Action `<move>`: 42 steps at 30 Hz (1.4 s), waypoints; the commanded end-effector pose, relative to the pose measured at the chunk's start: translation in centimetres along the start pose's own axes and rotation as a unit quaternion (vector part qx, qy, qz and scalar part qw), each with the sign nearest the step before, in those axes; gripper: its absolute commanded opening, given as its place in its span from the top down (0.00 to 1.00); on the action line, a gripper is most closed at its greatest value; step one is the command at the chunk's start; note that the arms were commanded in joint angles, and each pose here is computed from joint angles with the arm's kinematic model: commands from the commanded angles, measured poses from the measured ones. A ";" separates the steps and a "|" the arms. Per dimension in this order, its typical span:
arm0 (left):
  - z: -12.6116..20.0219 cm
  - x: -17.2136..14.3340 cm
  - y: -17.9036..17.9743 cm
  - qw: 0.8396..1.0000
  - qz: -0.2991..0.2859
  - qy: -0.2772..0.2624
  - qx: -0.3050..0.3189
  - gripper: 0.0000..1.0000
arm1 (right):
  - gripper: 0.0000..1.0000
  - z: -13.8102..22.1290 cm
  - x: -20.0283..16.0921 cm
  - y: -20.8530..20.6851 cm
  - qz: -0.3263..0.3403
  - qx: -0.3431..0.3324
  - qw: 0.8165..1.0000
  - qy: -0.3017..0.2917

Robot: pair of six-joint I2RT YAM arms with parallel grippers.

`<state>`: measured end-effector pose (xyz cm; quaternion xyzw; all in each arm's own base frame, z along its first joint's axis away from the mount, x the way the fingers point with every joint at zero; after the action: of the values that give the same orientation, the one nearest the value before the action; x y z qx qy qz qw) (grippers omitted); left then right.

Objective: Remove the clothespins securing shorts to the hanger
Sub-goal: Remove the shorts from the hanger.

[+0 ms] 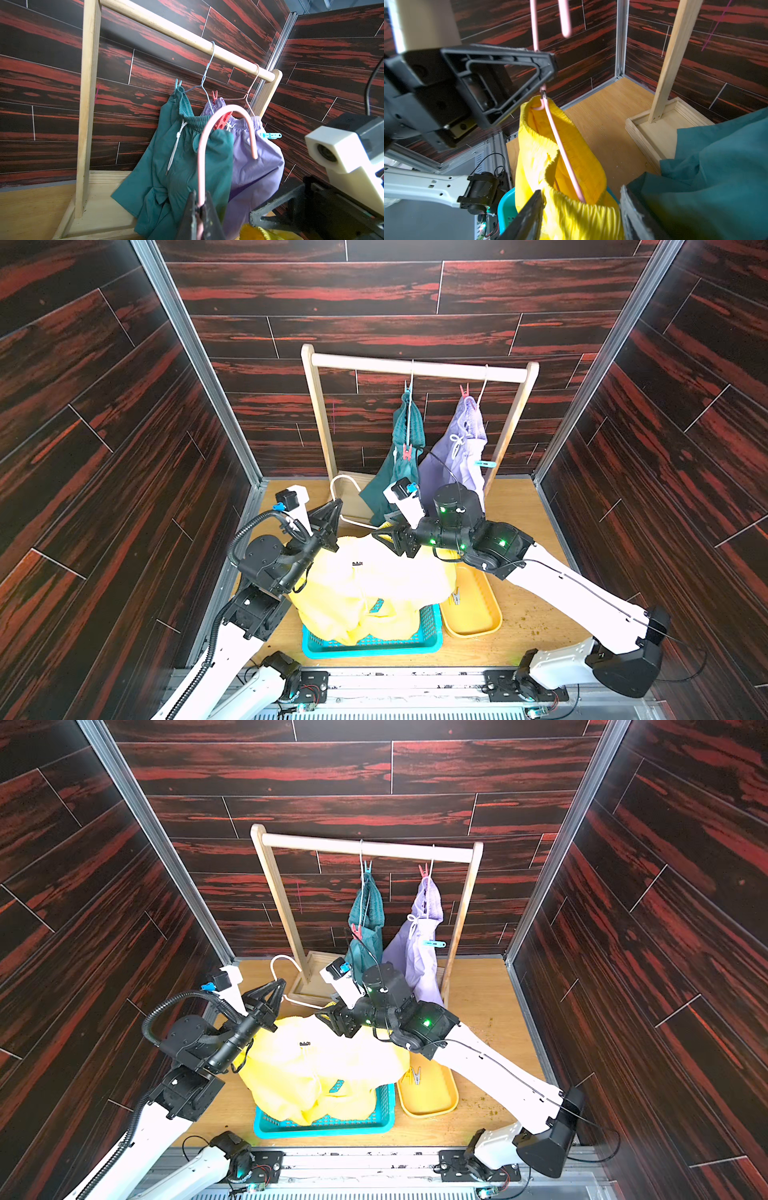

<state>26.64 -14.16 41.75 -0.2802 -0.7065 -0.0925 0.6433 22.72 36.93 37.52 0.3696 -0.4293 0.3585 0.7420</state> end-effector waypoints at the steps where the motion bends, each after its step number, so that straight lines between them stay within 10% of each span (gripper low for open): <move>1: 1.1 4.0 -0.9 0.998 -0.010 -0.061 -0.007 1.00 | 0.45 -0.4 -1.7 -1.1 -0.001 -0.027 0.999 0.023; 14: 0.9 3.8 0.0 0.998 -0.017 -0.057 0.018 1.00 | 0.93 0.6 -3.5 -2.8 0.007 -0.076 0.997 0.028; 31: 0.5 3.8 0.7 0.998 -0.017 -0.056 0.039 1.00 | 0.66 2.2 -6.2 -3.9 0.004 -0.105 0.994 0.040; 42: 0.6 3.6 1.0 0.997 -0.017 -0.051 0.047 1.00 | 0.98 2.8 -6.5 -4.8 0.001 -0.130 0.991 0.030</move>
<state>27.64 -13.91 39.69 -0.2435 -0.6907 -0.0861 0.6755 22.91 32.98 32.71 0.2940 -0.4541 0.3332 0.7722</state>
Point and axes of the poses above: each gripper's point midway between its finger pads, its own z axis back along the fingers, its own y axis along the line the jaws close on, x = y × z, the point moved 1 cm from there along z, back along the fingers, and after that the axes turned 5 degrees about -z, right-handed, at the moved point
